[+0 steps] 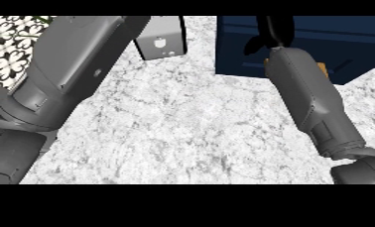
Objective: Pick up the can, place it into the drawer and close the drawer
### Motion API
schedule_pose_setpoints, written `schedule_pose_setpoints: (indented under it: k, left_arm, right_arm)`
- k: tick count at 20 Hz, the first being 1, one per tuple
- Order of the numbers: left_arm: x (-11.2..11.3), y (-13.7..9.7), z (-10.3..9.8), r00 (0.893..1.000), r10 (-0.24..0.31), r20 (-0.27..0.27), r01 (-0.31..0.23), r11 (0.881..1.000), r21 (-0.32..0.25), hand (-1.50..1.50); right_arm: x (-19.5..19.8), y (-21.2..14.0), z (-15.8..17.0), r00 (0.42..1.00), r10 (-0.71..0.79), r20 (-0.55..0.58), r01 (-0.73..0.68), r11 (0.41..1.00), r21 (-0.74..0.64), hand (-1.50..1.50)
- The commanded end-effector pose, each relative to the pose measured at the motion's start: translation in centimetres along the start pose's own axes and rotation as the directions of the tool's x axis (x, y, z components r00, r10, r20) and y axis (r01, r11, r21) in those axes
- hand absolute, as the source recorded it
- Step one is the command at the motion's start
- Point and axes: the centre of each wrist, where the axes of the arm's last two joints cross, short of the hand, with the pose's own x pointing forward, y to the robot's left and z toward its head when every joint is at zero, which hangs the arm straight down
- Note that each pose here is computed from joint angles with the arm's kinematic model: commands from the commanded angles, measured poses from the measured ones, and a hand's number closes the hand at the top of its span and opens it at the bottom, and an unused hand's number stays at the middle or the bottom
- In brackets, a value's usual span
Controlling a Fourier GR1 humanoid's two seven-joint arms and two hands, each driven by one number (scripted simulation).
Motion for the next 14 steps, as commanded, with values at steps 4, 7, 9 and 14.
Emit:
schedule_pose_setpoints:
  k: [4,7,9,14]
  left_arm:
    - [-1.3,1.4,0.8,1.0,-0.006,0.005,0.006,1.0,-0.012,-1.5]
    - [-1.6,2.9,0.8,1.0,0.015,-0.009,-0.016,0.999,-0.028,-1.5]
    - [-1.5,2.8,1.2,1.0,0.016,0.006,-0.016,1.0,-0.015,-1.5]
    - [-0.4,4.1,1.6,1.0,0.01,0.007,-0.01,0.999,-0.039,-1.5]
  right_arm:
    - [2.4,-2.6,-3.6,0.999,-0.04,0.009,0.041,0.994,-0.098,-1.5]
    - [2.3,-2.4,-3.4,0.995,-0.104,0.01,0.104,0.989,-0.102,-1.5]
    - [2.4,-3.9,-4.6,0.979,-0.202,0.022,0.203,0.972,-0.114,-1.5]
    - [2.6,-3.2,-4.3,0.977,-0.208,0.046,0.212,0.971,-0.109,-1.5]
